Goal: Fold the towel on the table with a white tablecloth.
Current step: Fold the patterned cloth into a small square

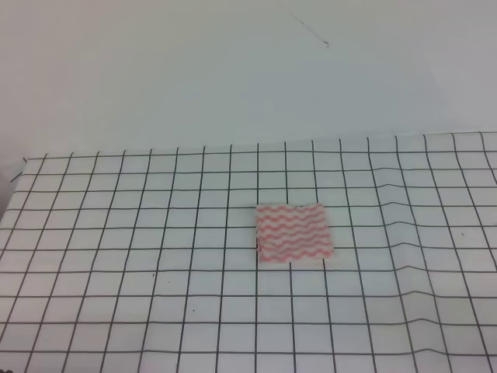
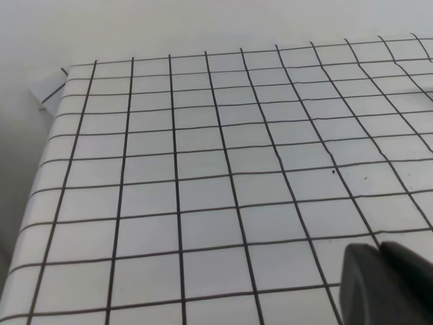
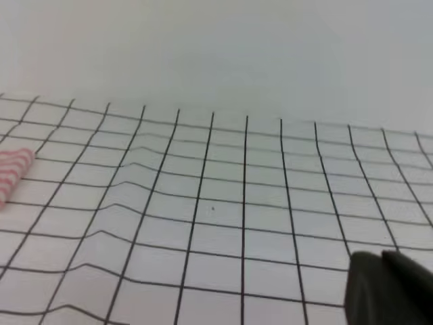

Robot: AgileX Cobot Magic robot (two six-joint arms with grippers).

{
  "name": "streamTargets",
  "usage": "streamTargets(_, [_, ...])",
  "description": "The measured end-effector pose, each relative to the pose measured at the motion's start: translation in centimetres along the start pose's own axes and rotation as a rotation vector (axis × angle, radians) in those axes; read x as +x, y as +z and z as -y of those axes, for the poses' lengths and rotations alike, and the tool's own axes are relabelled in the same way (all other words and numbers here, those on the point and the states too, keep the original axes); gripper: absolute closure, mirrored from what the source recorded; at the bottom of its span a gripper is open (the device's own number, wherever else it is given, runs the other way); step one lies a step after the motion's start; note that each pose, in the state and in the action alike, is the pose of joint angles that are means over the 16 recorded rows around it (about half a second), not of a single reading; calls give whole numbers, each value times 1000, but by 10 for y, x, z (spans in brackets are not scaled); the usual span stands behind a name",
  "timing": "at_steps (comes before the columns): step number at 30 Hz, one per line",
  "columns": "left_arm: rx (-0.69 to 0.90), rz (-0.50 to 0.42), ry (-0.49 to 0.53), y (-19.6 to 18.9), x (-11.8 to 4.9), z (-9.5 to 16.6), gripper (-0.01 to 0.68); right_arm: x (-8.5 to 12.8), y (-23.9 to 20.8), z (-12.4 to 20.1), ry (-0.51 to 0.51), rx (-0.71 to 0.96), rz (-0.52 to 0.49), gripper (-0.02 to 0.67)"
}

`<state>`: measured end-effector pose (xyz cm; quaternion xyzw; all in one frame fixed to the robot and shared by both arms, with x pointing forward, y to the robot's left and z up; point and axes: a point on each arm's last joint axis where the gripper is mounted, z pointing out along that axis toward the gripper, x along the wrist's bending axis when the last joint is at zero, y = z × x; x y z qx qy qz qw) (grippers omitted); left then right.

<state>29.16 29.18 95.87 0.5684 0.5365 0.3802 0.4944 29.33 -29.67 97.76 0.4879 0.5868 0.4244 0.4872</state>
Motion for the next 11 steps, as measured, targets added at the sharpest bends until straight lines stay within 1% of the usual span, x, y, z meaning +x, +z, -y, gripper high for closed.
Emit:
streamTargets(5, [-1,0,0,0,0,1,672,1,3,20,11,26,27,652])
streamTargets(11, [-1,0,0,0,0,1,672,2,3,27,-1,69,27,652])
